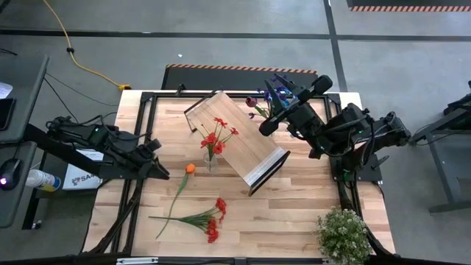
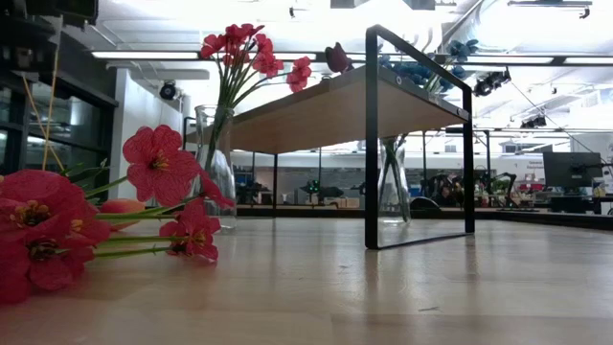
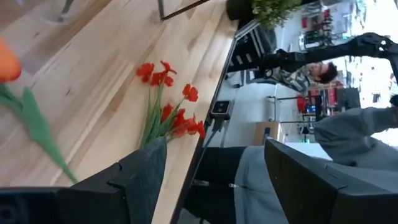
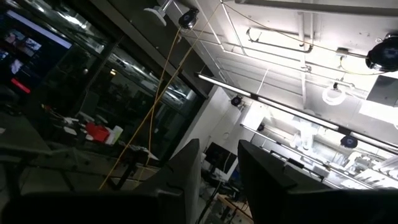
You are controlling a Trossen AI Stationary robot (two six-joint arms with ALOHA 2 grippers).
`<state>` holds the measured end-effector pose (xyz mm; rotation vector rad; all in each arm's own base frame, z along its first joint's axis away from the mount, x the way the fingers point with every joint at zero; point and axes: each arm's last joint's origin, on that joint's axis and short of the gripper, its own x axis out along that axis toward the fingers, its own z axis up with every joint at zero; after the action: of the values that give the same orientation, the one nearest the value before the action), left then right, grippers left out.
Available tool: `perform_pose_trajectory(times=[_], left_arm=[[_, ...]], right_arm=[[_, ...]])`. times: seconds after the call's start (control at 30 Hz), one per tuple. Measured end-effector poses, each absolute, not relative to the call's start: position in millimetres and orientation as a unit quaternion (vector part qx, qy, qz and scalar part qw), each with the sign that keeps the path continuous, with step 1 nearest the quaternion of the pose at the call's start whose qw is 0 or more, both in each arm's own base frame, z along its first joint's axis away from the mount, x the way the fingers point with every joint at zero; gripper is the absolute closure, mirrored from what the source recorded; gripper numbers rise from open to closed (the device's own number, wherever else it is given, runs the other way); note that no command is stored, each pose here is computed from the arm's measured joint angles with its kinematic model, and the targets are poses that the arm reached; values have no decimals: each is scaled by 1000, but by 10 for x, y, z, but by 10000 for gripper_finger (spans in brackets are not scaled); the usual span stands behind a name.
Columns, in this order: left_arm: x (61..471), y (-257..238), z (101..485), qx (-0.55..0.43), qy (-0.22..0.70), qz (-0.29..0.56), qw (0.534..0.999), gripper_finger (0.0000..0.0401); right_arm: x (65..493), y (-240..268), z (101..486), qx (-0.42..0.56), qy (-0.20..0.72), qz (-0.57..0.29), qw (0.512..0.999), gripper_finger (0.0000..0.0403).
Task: Pick and place flowers into a vace then onto a shelf
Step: Put the light orange flower into the bottom transparent vase
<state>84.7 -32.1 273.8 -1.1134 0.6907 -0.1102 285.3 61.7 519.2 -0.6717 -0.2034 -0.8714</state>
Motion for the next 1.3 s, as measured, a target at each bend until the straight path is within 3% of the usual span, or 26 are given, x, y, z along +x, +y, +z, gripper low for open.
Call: perform_pose_trajectory(times=[0.67,1.3], left_arm=[[1169,-451,2455,-511,500,81,694,98],[1410,-515,2234,-465,547,146,680,98]], right_arm=[[2853,617,5191,-319,-96,-413,848,304],[2878,626,5164,-310,-92,-403,856,304]])
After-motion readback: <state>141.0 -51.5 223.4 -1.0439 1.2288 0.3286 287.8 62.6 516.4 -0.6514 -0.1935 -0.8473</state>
